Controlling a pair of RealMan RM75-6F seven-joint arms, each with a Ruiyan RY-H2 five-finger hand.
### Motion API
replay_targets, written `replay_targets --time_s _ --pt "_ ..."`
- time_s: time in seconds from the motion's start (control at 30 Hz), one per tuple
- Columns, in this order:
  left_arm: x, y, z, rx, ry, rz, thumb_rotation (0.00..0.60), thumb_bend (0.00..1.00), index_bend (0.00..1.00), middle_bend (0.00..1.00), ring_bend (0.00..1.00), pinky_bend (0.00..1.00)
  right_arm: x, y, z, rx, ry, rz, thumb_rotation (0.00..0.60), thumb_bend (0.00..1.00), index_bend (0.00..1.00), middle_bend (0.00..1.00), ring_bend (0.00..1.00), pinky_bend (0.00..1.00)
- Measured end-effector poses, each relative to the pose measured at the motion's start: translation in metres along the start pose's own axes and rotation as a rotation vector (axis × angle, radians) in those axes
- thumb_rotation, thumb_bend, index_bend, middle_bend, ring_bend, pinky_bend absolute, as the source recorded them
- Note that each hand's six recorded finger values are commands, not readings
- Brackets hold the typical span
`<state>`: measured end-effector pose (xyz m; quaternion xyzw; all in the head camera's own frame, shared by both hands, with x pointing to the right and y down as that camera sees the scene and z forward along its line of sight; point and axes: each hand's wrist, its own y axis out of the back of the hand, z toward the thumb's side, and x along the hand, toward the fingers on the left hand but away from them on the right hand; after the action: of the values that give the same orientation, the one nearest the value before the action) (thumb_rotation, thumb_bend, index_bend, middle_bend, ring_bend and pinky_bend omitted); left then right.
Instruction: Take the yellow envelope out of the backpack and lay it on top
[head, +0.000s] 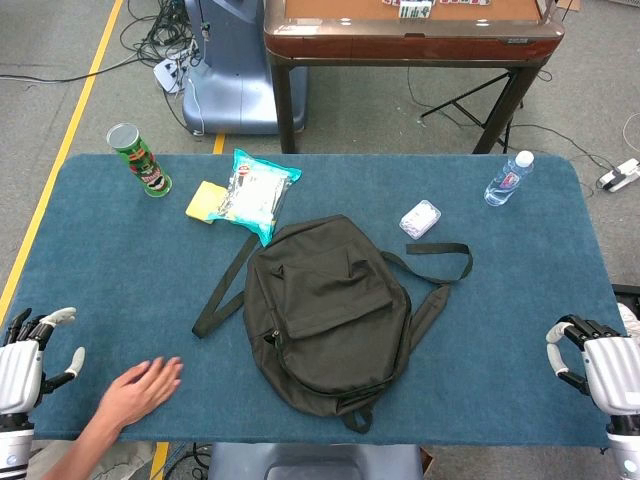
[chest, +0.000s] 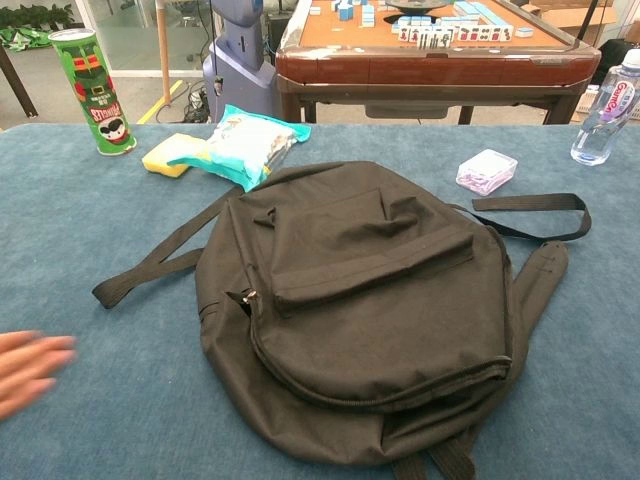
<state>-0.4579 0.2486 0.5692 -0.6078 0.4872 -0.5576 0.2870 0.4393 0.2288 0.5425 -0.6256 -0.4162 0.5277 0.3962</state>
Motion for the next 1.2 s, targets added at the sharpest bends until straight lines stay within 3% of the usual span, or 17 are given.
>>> replay_targets --time_s 0.33,0.53,0.73,0.93,1.2 --pt "0.001 -0.001 -0.001 0.008 -0.004 -0.006 0.6 0.38 0.3 0.32 0.22 0.07 -0.003 0.002 0.001 -0.001 0.002 -0.014 0.6 0.41 0.52 0.44 0.46 0.58" --pt "0.008 -0.004 0.011 0.0 -0.074 -0.026 0.6 0.38 0.3 0.32 0.22 0.07 -0.01 0.012 0.0 0.009 -0.005 -0.065 0.6 0.41 0.52 0.44 0.46 0.58" --pt "0.024 -0.013 0.046 -0.032 -0.244 -0.098 0.6 0.38 0.3 0.32 0.22 0.07 -0.021 0.026 0.002 0.017 -0.008 -0.115 0.6 0.41 0.52 0.44 0.46 0.58" --pt "0.034 -0.031 0.098 -0.079 -0.456 -0.227 0.6 0.38 0.3 0.32 0.22 0.07 -0.027 0.029 0.001 0.021 -0.02 -0.122 0.6 0.41 0.51 0.43 0.46 0.58" --pt "0.031 -0.069 0.178 -0.027 -0.753 -0.394 0.6 0.34 0.27 0.31 0.21 0.07 -0.031 0.028 -0.004 0.017 -0.042 -0.113 0.6 0.41 0.49 0.42 0.46 0.58"
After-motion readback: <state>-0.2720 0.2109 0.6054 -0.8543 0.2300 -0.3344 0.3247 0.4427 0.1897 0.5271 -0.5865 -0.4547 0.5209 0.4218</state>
